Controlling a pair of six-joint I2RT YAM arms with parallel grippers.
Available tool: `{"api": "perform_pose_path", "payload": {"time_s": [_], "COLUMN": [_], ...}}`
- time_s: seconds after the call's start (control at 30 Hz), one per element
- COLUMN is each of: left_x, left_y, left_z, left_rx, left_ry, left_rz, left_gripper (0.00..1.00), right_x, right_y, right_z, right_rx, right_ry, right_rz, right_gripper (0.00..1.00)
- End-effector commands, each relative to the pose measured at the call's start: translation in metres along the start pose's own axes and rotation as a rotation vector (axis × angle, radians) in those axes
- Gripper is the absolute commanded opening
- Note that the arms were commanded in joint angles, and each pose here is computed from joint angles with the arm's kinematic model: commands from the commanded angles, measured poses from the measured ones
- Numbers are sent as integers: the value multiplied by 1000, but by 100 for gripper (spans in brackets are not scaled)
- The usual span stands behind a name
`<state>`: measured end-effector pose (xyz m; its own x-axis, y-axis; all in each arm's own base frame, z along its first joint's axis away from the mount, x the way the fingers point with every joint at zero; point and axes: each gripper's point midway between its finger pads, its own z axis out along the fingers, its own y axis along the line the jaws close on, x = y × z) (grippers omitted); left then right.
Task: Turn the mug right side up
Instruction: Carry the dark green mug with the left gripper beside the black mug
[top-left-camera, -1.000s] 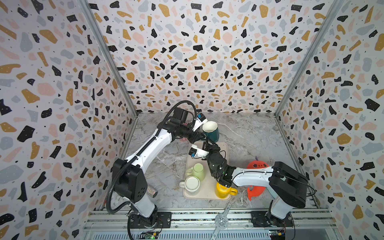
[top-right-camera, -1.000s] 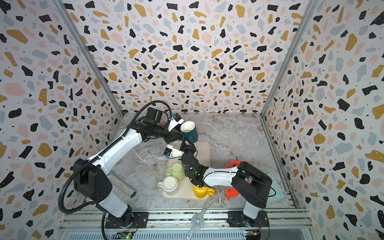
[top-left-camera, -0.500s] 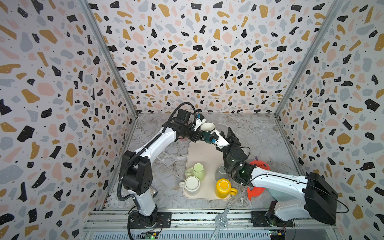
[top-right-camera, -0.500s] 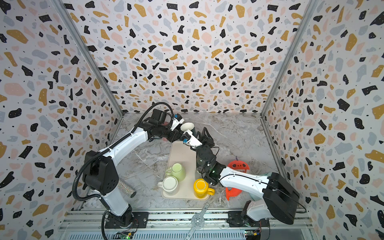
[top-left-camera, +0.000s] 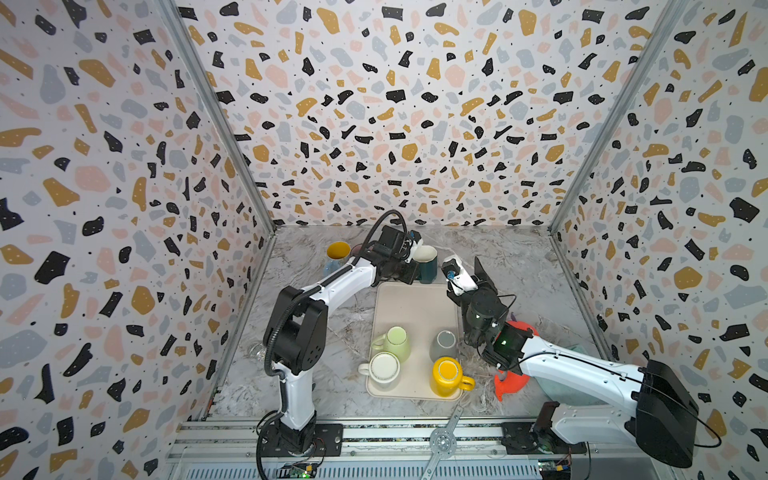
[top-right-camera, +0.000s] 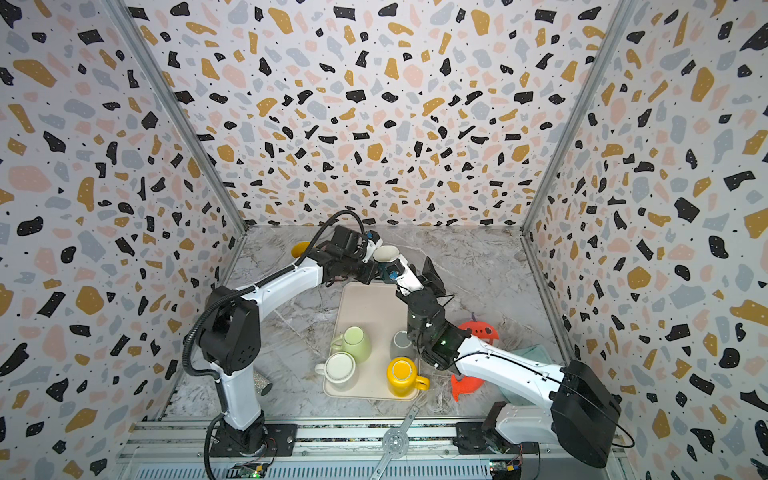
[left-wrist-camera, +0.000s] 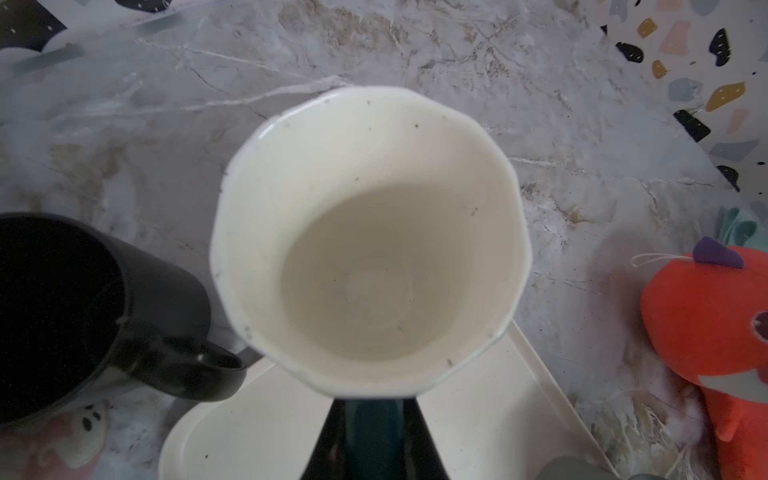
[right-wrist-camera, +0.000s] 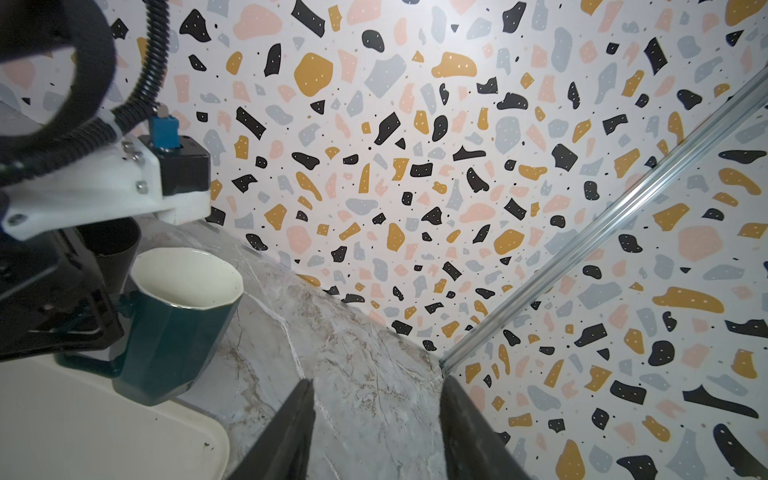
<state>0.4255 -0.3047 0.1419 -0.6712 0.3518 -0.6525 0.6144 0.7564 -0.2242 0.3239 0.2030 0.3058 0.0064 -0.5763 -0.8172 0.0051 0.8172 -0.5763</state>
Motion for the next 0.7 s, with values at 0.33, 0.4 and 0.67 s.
{"api": "perform_pose_path", "payload": {"time_s": [0.33, 0.4, 0.67], "left_x": [-77, -76, -73], "left_y": [15, 19, 31], "left_z": [-12, -7, 6], "left_rx": [-156, -174, -223], "left_ry": [-289, -286, -286], "left_rz": [-27, -33, -12], "left_gripper": [0, 0, 0], "right_x": [7, 9, 14], "right_y": [-18, -19, -19], "right_z": [-3, -3, -2], "right_rx": [14, 11, 10], "right_ry": [12, 16, 32], "right_rz": [107, 110, 115], "right_gripper": [51, 51, 51]}}
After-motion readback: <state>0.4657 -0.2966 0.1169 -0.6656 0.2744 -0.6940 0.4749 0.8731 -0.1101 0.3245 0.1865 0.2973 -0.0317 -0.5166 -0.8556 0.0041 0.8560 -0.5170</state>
